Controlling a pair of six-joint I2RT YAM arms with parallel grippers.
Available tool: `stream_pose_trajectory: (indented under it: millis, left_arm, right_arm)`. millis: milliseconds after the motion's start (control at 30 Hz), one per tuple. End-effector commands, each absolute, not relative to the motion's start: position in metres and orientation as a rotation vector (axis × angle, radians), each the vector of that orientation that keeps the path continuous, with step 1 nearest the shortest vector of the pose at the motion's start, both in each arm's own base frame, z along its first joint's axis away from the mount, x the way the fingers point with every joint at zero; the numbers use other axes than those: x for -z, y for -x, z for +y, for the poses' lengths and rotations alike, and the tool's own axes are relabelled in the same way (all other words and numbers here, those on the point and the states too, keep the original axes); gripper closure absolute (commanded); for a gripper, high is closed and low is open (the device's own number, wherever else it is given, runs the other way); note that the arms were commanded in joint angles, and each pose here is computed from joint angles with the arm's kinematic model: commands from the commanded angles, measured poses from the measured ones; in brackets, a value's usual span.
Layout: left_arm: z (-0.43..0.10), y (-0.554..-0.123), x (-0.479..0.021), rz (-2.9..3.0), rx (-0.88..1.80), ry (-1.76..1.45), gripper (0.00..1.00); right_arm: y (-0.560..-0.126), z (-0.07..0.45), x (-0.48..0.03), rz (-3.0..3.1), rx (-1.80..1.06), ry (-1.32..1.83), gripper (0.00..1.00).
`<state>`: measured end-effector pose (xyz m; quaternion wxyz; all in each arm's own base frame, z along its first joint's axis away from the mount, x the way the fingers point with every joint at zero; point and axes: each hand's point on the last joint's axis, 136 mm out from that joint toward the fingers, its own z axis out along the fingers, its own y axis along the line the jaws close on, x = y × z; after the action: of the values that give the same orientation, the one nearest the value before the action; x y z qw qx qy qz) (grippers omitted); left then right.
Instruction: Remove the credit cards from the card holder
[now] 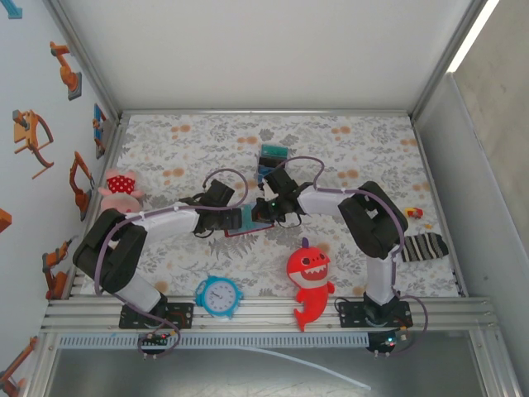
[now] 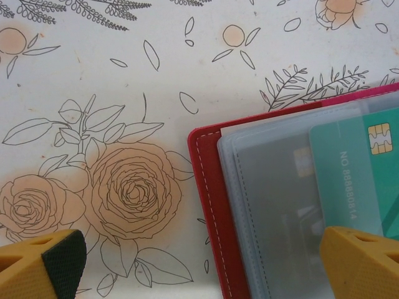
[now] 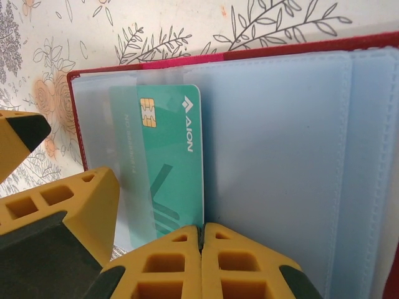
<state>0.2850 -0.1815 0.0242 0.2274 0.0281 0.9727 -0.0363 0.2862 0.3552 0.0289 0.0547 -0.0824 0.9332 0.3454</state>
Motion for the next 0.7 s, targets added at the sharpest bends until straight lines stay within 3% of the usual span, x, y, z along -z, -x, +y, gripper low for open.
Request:
stream_pose_trajectory:
  millis: [0, 667]
  left_arm:
    - [-0.1846, -0.2866, -0.0267, 2.681, 0.095, -0.106, 0.03]
    - [-0.1777, -0.2821, -0.0192, 2.708, 0.044, -0.101, 0.03]
  right_arm:
    - [-0.2916, 0.348, -0.0352, 2.824, -0.993, 0.248, 0.97]
    - [-0.2944, 0.3557, -0.0437, 2.784, -1.069, 0.248, 0.88]
